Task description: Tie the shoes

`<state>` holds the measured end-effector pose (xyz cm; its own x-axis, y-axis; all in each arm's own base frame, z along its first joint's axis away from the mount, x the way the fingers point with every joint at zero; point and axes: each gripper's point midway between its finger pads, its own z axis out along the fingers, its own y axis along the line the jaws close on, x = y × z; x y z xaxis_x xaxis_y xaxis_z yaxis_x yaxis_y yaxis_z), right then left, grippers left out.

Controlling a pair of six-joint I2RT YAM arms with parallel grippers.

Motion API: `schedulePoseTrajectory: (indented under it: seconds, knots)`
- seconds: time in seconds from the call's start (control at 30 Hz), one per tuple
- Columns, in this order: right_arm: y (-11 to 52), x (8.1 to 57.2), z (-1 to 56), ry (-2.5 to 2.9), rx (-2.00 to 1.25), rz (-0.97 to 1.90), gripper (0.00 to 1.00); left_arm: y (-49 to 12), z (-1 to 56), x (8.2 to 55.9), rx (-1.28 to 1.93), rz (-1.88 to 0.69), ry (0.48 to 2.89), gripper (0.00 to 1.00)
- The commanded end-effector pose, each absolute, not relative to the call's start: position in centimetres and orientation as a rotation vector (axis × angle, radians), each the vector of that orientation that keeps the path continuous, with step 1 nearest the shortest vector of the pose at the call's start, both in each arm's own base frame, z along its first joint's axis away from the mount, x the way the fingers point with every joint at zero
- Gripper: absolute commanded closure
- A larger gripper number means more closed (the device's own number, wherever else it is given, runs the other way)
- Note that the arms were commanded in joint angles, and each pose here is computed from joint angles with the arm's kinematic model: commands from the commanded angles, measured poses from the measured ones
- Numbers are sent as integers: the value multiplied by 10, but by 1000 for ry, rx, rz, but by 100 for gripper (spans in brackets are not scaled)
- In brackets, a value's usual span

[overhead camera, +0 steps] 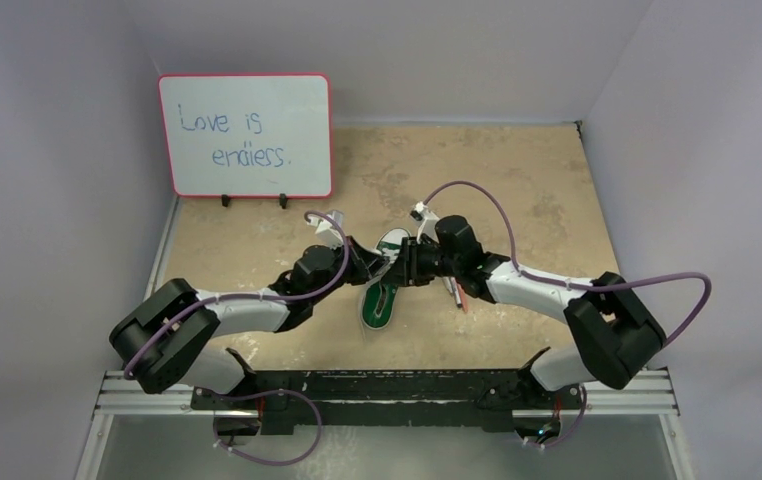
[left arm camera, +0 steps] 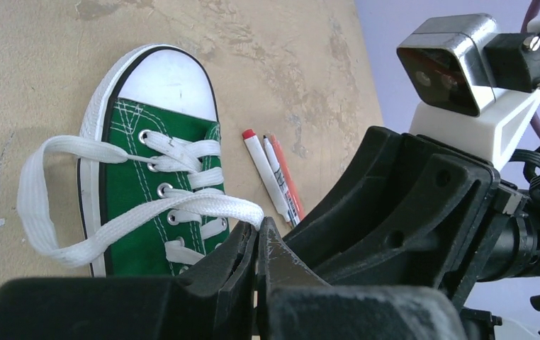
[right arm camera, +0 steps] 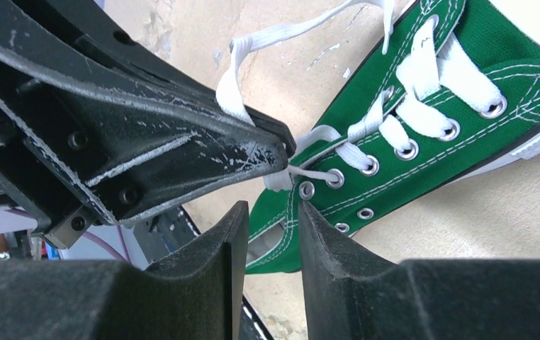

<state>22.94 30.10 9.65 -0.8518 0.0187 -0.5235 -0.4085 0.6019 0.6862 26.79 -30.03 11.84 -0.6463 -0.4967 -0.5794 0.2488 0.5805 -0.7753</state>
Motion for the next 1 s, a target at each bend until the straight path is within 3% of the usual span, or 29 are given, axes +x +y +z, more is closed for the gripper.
schedulePoseTrajectory:
  seconds: [0.0, 0.17, 0.33, 0.53, 0.77, 0.97]
  knots:
    - [307, 247, 111, 2253, -220, 1182, 66, -309, 152, 271, -188, -1219, 1892, 100]
    - [310, 254, 111, 2240, -175, 1187, 72, -311, 151, 269, -182, -1237, 1895, 100]
    - [307, 260, 109, 2241, -105, 1156, 70, -311, 154, 267, -187, -1255, 1885, 100]
    - [288, 251, 98, 2335, -55, 1042, 100, -307, 154, 270, -200, -1229, 1877, 100]
    - [222, 242, 101, 2495, -87, 566, 100, -299, 149, 274, -220, -1170, 1879, 100]
    - [186, 265, 110, 2485, -245, 199, 100, -300, 150, 275, -220, -1168, 1873, 100]
